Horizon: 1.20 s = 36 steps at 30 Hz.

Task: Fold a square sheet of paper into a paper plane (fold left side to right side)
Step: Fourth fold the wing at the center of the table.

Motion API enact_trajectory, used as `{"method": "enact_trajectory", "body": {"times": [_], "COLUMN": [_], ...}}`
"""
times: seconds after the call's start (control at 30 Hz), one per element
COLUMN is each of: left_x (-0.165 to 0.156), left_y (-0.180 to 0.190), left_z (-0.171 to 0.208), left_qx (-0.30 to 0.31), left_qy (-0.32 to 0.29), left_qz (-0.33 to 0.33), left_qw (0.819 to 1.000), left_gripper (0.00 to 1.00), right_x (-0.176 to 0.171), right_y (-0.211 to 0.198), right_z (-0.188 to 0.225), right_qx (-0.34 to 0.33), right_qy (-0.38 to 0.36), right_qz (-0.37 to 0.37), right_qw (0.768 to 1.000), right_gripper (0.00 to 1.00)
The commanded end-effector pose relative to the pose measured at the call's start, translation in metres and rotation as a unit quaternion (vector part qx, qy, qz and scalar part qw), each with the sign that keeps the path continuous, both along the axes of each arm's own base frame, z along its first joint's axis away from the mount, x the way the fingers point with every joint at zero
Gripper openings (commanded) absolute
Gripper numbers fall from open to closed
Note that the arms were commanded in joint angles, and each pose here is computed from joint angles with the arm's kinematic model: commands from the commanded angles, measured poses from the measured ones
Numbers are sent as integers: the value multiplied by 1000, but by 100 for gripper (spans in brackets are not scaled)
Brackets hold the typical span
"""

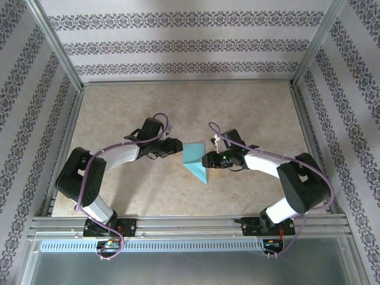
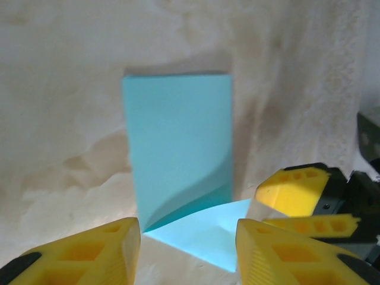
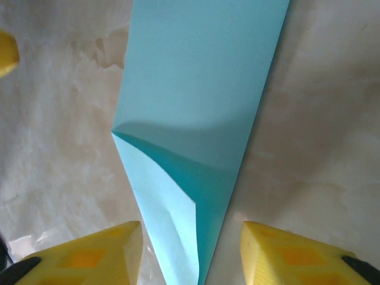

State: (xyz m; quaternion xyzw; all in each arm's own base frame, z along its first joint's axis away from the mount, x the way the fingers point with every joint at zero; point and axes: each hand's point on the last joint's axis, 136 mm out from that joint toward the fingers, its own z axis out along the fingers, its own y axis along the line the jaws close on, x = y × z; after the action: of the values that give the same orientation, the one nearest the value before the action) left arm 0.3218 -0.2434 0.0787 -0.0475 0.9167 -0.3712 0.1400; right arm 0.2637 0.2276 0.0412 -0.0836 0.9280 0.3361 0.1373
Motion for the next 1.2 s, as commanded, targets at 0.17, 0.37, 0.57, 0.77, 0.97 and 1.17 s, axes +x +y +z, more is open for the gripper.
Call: {"method": "enact_trajectory", "body": {"times": [0.17, 0.37, 0.57, 0.77, 0.97, 1.17], "left_x": [2, 3, 9, 21, 27, 27], "left_y": [5, 2, -4, -18, -23, -39], "left_z": [-8, -6, -1, 0, -14, -19], "left_qx": [-27, -50, -73, -113, -109, -113], "left_qy": [21, 27, 20, 23, 43, 48], "left_qz": [26, 19, 17, 11, 13, -5], "left_qw": [999, 998, 997, 993, 993, 992], "left_gripper": [47, 49, 57, 57, 57, 56], "right_x": [10, 9, 6, 4, 5, 2], "right_y": [24, 15, 4, 0, -5, -7], "right_z": [-1, 5, 23, 30, 40, 40], "right_qx": [31, 22, 30, 42, 52, 57], "right_qy": [-28, -42, -67, -73, -87, -84], "right_qz": [17, 1, -16, -27, -41, -42], "right_qw": [999, 999, 997, 996, 994, 994], "right_gripper": [33, 4, 0, 0, 0, 0]}}
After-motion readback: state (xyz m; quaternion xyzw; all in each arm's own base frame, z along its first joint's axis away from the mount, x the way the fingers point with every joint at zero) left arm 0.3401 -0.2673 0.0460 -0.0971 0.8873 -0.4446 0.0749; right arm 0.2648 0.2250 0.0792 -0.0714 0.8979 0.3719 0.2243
